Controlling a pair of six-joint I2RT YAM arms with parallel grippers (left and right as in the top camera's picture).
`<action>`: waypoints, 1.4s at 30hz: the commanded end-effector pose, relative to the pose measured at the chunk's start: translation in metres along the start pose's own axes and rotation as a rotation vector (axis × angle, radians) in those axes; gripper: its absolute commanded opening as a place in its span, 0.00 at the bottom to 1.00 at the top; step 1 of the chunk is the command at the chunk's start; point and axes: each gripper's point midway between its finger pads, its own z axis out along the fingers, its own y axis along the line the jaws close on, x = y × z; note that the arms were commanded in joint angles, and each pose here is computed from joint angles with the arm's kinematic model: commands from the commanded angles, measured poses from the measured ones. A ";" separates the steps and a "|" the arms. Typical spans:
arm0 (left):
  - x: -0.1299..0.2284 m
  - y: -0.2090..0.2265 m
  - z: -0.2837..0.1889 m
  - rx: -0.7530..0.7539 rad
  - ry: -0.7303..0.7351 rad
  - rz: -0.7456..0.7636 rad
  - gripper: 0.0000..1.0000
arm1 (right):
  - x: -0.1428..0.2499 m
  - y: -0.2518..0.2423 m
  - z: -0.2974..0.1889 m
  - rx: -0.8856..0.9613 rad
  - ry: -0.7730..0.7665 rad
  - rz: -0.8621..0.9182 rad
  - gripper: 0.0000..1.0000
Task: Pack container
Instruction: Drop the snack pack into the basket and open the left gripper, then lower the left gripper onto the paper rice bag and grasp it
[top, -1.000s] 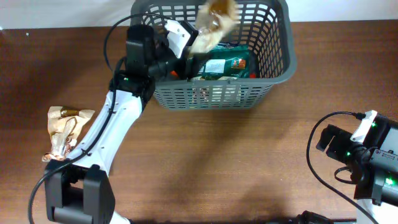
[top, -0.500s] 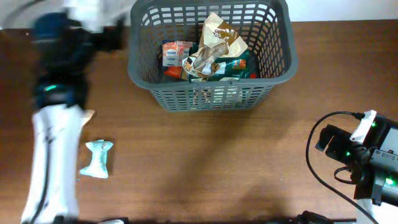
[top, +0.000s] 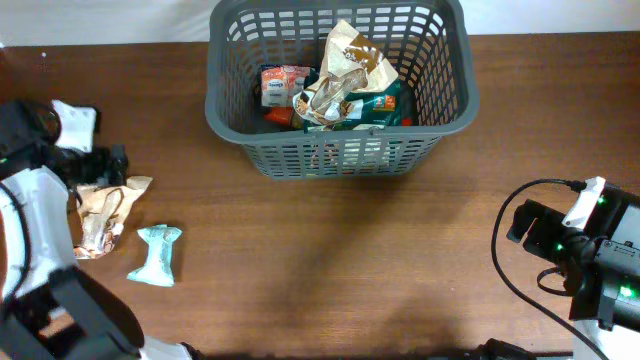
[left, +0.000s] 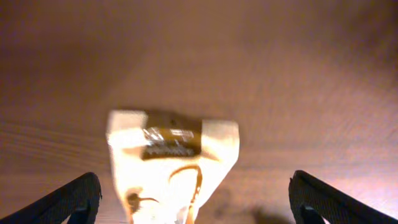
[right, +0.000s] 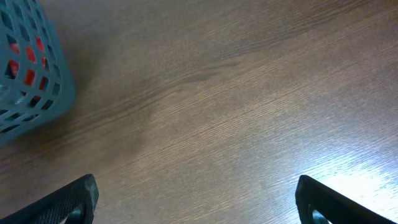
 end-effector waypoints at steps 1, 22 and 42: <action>0.031 0.003 0.024 0.012 0.109 0.124 0.92 | 0.000 0.001 -0.002 -0.011 -0.008 0.003 0.99; 0.142 0.031 0.108 0.086 0.395 0.099 0.71 | 0.003 0.001 -0.002 -0.009 0.007 -0.003 0.99; -0.082 -0.004 0.045 0.214 -0.246 0.150 0.01 | 0.007 0.000 -0.002 -0.009 0.021 -0.002 0.99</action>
